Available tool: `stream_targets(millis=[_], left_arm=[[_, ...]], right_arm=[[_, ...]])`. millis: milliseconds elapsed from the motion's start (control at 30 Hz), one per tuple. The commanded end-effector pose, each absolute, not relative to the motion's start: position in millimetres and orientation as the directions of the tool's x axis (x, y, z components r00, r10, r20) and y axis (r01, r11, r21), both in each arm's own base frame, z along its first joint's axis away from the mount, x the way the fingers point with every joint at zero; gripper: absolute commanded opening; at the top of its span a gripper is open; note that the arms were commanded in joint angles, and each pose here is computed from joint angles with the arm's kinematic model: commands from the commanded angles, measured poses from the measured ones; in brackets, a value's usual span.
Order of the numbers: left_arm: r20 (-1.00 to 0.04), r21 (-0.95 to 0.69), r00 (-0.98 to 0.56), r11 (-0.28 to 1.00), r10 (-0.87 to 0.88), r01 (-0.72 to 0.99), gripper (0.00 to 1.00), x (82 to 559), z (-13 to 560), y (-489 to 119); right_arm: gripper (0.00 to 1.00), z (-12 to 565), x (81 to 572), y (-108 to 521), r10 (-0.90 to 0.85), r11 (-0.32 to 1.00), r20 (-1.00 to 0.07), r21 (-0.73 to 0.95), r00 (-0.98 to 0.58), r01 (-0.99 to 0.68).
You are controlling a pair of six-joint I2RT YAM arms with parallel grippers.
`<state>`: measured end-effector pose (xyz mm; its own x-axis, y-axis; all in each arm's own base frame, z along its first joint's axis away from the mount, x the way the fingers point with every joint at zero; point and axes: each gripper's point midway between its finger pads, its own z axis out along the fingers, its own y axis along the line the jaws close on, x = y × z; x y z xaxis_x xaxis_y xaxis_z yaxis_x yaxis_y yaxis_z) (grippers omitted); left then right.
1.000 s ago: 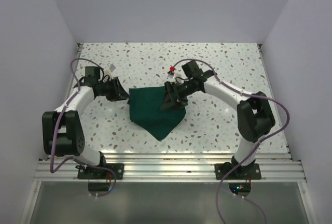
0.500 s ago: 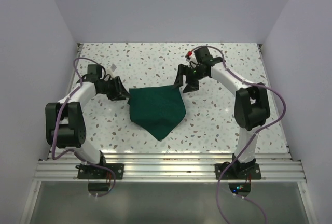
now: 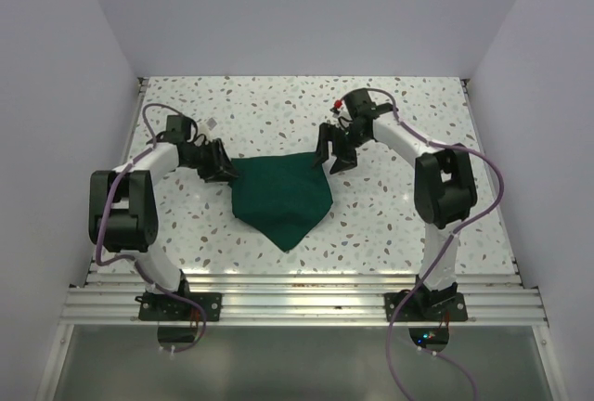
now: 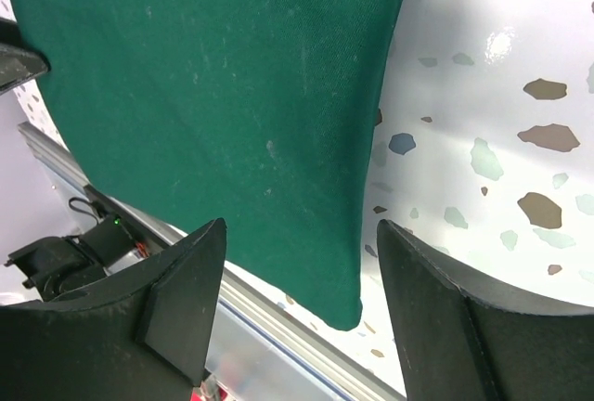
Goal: Prepare the surgical pack
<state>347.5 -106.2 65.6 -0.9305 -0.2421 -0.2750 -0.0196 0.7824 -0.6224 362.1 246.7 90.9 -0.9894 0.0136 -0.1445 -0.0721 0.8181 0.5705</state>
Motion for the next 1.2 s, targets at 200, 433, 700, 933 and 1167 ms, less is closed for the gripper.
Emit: stream_targets(millis=[200, 433, 700, 933, 1167], left_arm=[[-0.284, -0.67, -0.939, 0.741, -0.196, 0.047, 0.38, 351, 76, -127], [-0.267, -0.731, -0.941, 0.68, -0.207, 0.058, 0.25, 348, 82, -135], [-0.251, -0.815, -0.929, 0.577, -0.273, 0.05, 0.0, 346, 89, -126], [-0.206, -0.81, -0.925, 0.586, -0.319, -0.022, 0.0, 336, 73, -107], [-0.167, -0.779, -0.935, 0.624, -0.313, -0.07, 0.05, 330, 56, -100]], right_arm=[[0.62, 89, 364, 256, -0.002, 0.783, -0.115, 0.618, -0.993, -0.073], [0.48, 89, 364, 268, -0.002, 0.736, -0.076, 0.675, -0.997, -0.053], [0.16, 102, 359, 280, 0.002, 0.669, -0.039, 0.742, -0.999, -0.027], [0.06, 82, 346, 268, 0.019, 0.718, -0.001, 0.696, -1.0, 0.013], [0.1, 53, 330, 260, 0.004, 0.743, 0.068, 0.668, -0.998, 0.049]])
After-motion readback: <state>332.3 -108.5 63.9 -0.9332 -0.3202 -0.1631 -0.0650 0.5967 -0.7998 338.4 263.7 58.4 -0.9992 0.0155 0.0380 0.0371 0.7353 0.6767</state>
